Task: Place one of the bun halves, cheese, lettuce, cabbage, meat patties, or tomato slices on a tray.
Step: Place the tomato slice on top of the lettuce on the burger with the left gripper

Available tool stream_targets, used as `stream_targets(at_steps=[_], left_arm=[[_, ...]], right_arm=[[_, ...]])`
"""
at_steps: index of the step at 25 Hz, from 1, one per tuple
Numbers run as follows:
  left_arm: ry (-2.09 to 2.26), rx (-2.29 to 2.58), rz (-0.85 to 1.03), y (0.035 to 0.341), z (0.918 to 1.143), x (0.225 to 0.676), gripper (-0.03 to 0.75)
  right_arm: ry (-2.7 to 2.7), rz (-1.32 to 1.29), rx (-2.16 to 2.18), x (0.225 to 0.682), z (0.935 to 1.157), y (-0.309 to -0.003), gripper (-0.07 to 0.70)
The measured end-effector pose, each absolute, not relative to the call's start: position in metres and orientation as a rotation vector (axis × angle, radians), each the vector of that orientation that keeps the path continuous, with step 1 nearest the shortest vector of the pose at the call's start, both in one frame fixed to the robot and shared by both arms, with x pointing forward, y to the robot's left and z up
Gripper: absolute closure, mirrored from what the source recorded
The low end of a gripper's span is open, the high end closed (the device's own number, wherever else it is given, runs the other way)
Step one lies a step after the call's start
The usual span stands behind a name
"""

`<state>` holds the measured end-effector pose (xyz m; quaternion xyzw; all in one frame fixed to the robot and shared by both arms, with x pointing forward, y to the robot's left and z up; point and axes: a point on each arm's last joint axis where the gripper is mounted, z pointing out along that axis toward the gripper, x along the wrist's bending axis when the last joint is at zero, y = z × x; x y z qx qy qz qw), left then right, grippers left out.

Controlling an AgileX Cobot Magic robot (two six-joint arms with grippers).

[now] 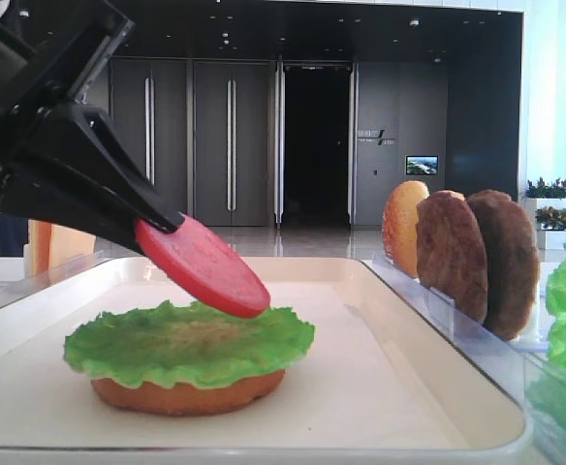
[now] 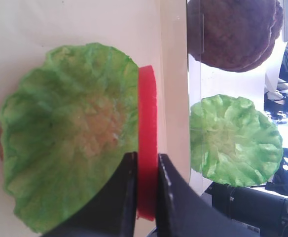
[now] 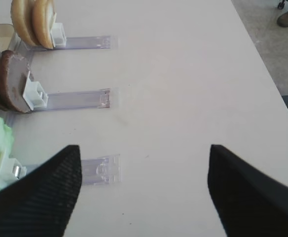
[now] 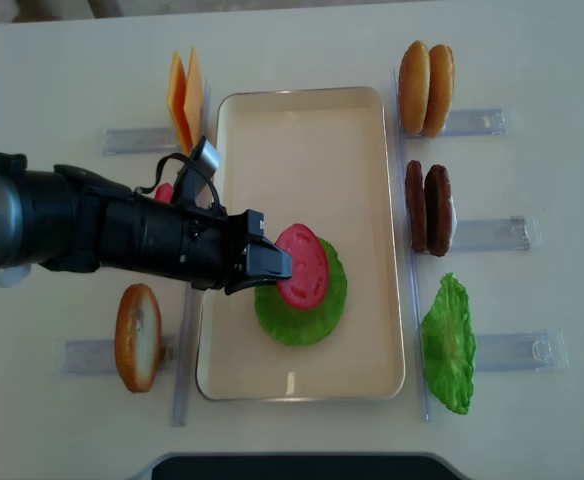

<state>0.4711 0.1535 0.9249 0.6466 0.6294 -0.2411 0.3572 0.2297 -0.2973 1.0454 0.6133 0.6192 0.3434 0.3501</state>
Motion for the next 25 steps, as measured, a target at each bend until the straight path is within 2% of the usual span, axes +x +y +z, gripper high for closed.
stream_targets(at_steps=[20,25], left_arm=[[1.625,1.667,-0.616,0.1536,0.9249,0.4716,0.657],[1.65,1.669,-0.633,0.1534,0.9176,0.4724,0.658]], right_arm=[[1.604,0.89,1.588,0.2297,1.0454,-0.2973,0.097],[1.604,0.89,1.588,0.2297,1.0454,-0.2973,0.097]])
